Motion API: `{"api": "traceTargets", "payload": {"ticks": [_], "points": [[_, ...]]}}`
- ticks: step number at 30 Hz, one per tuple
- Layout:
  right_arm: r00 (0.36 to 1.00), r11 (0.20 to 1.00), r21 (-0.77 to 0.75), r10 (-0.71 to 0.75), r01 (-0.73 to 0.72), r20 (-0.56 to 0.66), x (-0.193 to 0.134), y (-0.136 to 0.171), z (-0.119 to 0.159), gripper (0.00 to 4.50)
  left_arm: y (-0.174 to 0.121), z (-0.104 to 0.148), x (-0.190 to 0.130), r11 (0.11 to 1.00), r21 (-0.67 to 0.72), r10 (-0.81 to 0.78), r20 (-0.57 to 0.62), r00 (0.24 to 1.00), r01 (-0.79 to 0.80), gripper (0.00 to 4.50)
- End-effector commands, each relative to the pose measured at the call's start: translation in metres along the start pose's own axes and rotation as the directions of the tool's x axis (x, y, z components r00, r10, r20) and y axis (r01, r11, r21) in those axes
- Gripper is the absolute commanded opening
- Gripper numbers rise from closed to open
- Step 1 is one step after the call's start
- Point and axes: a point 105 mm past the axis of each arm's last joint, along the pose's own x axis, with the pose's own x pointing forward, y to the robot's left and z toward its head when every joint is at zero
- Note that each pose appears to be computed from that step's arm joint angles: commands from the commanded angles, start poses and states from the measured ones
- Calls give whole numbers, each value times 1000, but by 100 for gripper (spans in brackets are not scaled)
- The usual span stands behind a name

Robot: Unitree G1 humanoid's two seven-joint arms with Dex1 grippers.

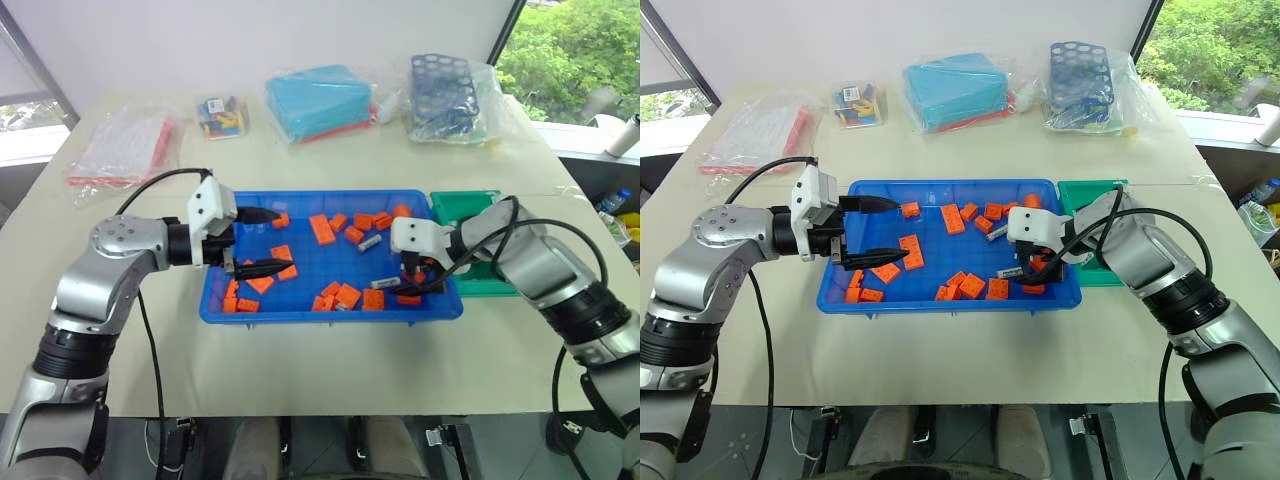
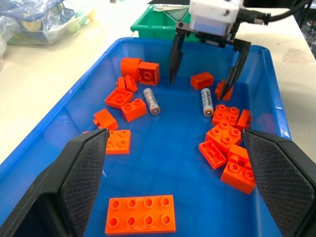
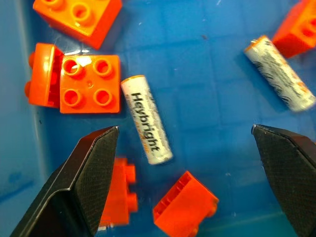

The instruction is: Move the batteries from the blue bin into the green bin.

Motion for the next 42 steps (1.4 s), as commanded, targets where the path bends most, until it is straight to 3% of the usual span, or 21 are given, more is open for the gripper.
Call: {"api": "traceTargets", "payload": {"ticks": [1, 3, 10, 11, 16, 21, 24, 29, 32, 36, 42], "points": [[1000, 998, -55, 2, -2, -5, 3, 2, 1, 421, 1, 12, -6, 998, 50, 22, 25, 999, -23, 450], [1000, 999, -41, 14, -14, 10, 4, 3, 3, 363, 1, 12, -7, 998, 50, 28, 26, 999, -29, 450], [997, 999, -4, 47, -47, 60, 1, 8, 11, 16, 2, 11, -9, 998, 44, 43, 25, 999, -44, 450], [996, 999, 10, 52, -53, 73, 0, 9, 13, 2, 2, 11, -9, 998, 44, 43, 25, 999, -44, 450], [980, 984, 174, -1, -35, 200, -24, -2, 30, 3, 2, 10, -10, 998, 42, 38, 20, 999, -39, 450], [926, 897, 421, -264, 133, 270, -81, -45, 23, 3, 3, 9, -11, 999, 37, 33, 13, 999, -34, 450], [889, 792, 562, -410, 237, 203, -111, -62, -4, 3, 5, 8, -11, 999, 33, 28, 8, 1000, -28, 450], [859, 682, 635, -510, 363, 56, -134, -64, -44, 3, 9, 9, -9, 999, 36, 11, -1, 1000, -11, 450], [866, 674, 644, -499, 362, 35, -129, -56, -50, 146, 11, 10, -7, 999, 38, 5, 0, 1000, -5, 450], [862, 707, 603, -503, 369, 62, -121, -59, -38, 339, 12, 12, -4, 999, 47, -10, -2, 1000, 10, 450], [891, 863, 423, -395, 275, 225, -91, -71, 15, 339, 15, 14, -2, 998, 51, -21, -3, 1000, 21, 450]]}}
